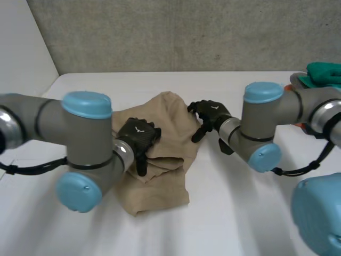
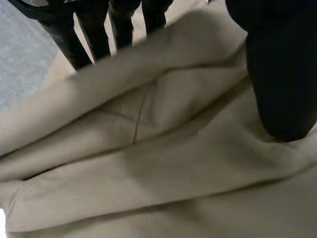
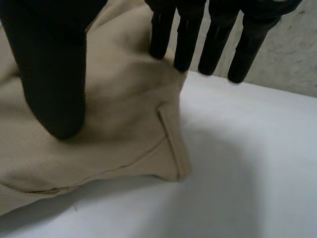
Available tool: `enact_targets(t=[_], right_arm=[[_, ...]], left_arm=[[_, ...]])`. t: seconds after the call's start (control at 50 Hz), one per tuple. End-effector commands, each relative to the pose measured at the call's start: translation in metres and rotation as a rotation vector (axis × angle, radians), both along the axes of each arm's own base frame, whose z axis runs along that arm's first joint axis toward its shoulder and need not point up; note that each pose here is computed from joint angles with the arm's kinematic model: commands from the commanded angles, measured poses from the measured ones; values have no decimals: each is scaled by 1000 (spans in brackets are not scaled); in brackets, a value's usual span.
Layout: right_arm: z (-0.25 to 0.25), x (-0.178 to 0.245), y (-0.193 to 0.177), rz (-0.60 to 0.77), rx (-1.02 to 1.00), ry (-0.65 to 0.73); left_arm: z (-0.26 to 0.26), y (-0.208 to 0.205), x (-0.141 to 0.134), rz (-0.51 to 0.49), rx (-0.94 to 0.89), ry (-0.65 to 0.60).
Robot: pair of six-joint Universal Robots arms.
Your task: Fold the laundry.
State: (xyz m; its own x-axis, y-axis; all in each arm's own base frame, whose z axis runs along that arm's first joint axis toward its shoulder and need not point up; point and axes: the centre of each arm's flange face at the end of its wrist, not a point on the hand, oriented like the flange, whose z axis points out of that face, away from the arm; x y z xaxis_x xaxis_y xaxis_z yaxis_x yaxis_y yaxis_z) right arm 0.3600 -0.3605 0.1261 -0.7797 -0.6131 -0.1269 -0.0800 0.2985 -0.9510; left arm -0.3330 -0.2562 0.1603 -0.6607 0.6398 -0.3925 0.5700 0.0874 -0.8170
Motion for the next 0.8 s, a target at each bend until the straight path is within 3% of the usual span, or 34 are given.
enact_targets(t=[0.02,0.16,0.36,0.46,0.58,0.8], right_arm=[[-7,2,-2,-26,19,5],[40,-36,-5,-105,8,14],[209,-99,19,-218,-379,-36],[252,-111,37,-244,-454,-58],[244,-94,48,-168,-420,-48],[112,-26,28,-40,-267,43]], left_arm=[[18,-6,-8,8,-103,40],[86,11,2,72,-160,256],[186,37,48,154,-182,667],[203,38,62,156,-165,782],[189,26,66,176,-114,806],[38,-83,74,411,45,633]])
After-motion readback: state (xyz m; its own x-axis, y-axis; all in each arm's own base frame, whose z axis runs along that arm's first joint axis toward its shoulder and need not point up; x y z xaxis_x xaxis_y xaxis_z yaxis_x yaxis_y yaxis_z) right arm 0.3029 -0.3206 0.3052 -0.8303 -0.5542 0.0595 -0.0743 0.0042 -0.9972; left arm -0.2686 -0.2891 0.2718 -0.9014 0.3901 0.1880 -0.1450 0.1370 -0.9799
